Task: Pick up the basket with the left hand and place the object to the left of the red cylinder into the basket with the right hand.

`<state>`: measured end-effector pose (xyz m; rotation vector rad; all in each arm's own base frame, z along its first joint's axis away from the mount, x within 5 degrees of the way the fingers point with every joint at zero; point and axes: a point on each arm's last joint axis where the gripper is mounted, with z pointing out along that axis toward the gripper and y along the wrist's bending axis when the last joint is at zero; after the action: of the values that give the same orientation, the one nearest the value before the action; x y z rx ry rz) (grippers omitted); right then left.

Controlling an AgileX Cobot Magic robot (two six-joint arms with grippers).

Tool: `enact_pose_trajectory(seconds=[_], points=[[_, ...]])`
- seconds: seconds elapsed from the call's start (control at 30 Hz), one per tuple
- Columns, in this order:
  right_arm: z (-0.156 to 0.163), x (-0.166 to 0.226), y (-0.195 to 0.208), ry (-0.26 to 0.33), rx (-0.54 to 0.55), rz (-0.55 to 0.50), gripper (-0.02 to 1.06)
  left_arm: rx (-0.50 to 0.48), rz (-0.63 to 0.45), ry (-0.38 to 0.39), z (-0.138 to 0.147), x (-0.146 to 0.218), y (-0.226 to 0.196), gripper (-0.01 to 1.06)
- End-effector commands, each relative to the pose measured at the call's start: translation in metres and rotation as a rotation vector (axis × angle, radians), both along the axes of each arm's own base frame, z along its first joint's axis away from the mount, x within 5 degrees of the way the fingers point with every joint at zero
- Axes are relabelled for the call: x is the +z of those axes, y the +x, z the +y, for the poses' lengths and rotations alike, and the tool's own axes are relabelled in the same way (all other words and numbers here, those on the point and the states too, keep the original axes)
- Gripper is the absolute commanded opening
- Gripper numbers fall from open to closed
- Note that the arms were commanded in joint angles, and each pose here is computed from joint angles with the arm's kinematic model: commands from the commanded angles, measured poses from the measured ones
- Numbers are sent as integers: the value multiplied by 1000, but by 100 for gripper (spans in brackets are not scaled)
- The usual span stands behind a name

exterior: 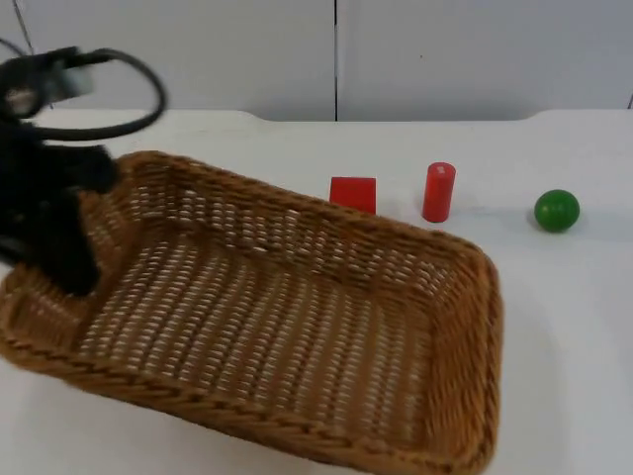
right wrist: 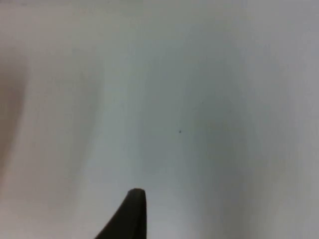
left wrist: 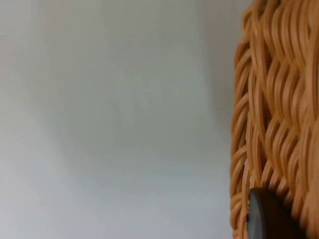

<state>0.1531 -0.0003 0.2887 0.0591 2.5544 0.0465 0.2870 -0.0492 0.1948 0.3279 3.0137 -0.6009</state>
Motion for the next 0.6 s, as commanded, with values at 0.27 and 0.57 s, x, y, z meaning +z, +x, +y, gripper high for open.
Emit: enact_pose_trajectory(seconds=[0.27, 0.57], points=[[10, 3, 1, 66, 100, -40, 105, 195, 18, -187, 59, -23, -35, 0], [15, 8, 5, 97, 155, -21, 105, 180, -5, -248, 61, -19, -35, 0]])
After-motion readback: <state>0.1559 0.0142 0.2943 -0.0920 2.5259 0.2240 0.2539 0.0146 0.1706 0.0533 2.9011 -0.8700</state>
